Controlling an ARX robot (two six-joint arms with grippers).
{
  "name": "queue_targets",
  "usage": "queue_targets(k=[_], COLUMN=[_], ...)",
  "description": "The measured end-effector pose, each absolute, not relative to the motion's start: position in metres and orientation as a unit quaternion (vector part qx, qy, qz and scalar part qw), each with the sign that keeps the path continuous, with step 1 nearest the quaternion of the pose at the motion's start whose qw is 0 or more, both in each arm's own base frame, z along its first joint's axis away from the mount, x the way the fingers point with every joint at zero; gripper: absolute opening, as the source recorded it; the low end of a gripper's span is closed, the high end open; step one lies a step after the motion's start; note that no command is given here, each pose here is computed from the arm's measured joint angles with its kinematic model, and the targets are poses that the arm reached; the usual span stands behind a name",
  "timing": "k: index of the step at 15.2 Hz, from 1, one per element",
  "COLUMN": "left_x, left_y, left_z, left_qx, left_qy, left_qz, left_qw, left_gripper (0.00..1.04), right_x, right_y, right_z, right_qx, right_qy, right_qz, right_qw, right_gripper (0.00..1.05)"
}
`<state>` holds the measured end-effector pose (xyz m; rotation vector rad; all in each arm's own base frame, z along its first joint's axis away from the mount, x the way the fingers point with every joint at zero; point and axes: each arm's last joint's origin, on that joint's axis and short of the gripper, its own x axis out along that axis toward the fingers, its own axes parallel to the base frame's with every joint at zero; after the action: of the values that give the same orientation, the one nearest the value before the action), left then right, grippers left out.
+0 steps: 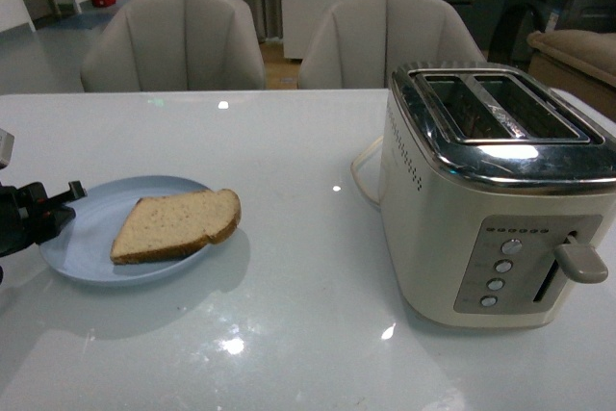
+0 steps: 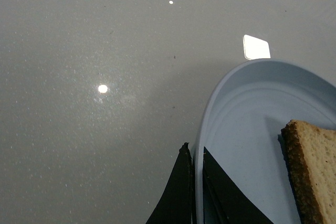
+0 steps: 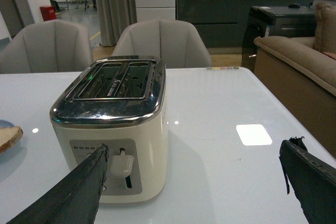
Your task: Left arm holds plate, right arm toasts bread
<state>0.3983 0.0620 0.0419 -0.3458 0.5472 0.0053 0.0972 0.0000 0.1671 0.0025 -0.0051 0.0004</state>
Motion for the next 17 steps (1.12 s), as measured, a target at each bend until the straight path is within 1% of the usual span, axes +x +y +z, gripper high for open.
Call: queue_targets(k=[3, 5, 8, 9, 12, 14, 16, 17], left_x=[0.374, 0.357, 0.335, 0.327, 0.304, 0.297, 0.295, 0.294], left_y=[0.051, 0.044, 0.033, 0.024, -0.014, -0.037, -0.048, -0.053], left_z=[0.061, 0.086, 0.134, 0.16, 0.219, 0.254, 0.267, 0.267], left_qx=[-0.176, -0.184, -0.2, -0.21, -0.216, -0.215, -0.222, -0.23], left_qy=[0.281, 0.279, 0.272, 0.26, 0.236, 0.218, 0.22, 0.236], left_qz=[0.011, 0.02, 0.029, 0.024, -0.003, -0.015, -0.015, -0.011], left_qw=[0.944, 0.942, 0.941, 0.942, 0.947, 0.952, 0.95, 0.944], left_gripper=[0.03, 0.03, 0.03, 0.03, 0.03, 0.03, 0.03, 0.03], right_x=[0.097, 0.097, 0.097, 0.097, 0.097, 0.097, 0.097, 0.097], right_y=[0.0, 0.0, 0.0, 0.0, 0.0, 0.0, 0.0, 0.0], right_z=[0.167, 0.167, 0.167, 0.167, 0.167, 0.167, 0.167, 0.167], right_qx=[0.001, 0.001, 0.001, 0.001, 0.001, 0.001, 0.001, 0.001], right_qy=[-0.003, -0.003, -0.003, -0.003, -0.003, -0.003, -0.003, -0.003], right_qz=[0.0, 0.0, 0.0, 0.0, 0.0, 0.0, 0.0, 0.0], right_qw=[1.0, 1.0, 1.0, 1.0, 1.0, 1.0, 1.0, 1.0], right_gripper=[0.98, 0.98, 0.98, 0.98, 0.98, 0.98, 0.98, 0.98])
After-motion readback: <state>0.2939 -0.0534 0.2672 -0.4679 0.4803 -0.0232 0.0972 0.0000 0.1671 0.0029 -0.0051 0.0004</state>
